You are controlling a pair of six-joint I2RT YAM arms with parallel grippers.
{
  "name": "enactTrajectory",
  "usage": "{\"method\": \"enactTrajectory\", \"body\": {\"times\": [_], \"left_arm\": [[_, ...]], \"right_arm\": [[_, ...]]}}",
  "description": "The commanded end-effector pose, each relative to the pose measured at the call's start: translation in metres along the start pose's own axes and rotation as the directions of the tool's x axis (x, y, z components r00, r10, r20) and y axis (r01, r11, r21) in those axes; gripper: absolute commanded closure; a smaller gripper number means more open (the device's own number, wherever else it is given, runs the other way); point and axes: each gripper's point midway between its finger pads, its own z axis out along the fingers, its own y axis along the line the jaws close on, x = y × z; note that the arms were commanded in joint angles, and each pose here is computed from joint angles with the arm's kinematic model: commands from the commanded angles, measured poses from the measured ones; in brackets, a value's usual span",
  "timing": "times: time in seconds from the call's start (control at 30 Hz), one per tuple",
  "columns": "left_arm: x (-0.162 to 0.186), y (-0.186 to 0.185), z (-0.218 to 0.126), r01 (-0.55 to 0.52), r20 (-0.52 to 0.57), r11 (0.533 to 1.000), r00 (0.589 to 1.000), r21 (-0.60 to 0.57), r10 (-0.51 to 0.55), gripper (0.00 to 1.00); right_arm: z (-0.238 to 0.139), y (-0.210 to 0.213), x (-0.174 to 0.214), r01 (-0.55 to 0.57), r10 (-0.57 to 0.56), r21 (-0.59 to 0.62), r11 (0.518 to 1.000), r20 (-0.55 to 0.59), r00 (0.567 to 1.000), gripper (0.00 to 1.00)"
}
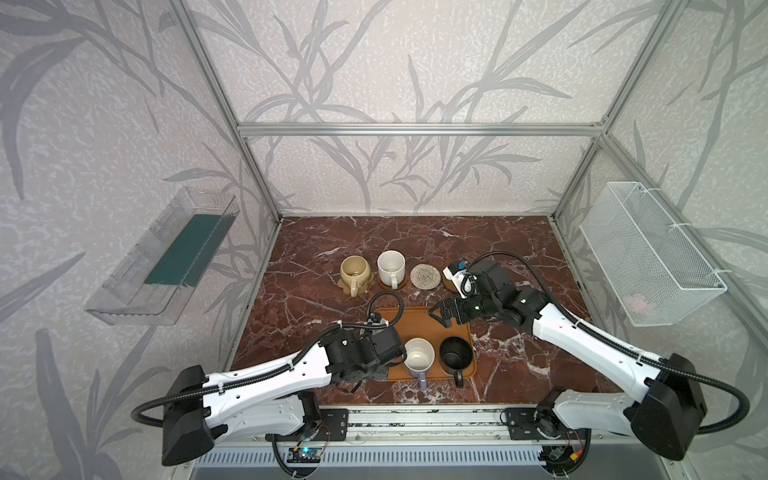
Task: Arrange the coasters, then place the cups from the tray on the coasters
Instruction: 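Close the left gripper on the light blue mug and lift it off the tray, then carry the light blue mug farther from the robot toward the multicolour woven coaster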
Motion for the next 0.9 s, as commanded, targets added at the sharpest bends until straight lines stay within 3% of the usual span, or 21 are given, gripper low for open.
{"method": "enactTrajectory", "body": {"times": [0.0,0.37,0.87], "left_arm": [[-0.029,-0.001,-0.025,0.003,0.109,1.0,0.994,-0.014,-0.002,1.0],[-0.085,-0.021,-0.061,-0.058,0.189,0.998,0.98,0.017,0.053,1.0],[-0.15,-0.058,-0.063,-0.135,0.186,0.989,0.975,0.054,0.123,1.0]], "right_arm": [[-0.005,-0.001,-0.01,0.0,-0.001,0.014,1.0,0.05,0.999,0.01],[-0.021,-0.016,-0.035,-0.03,0.014,0.111,0.993,0.145,0.989,0.01],[-0.048,-0.055,-0.057,-0.085,0.047,0.179,0.98,0.207,0.977,0.01]]}}
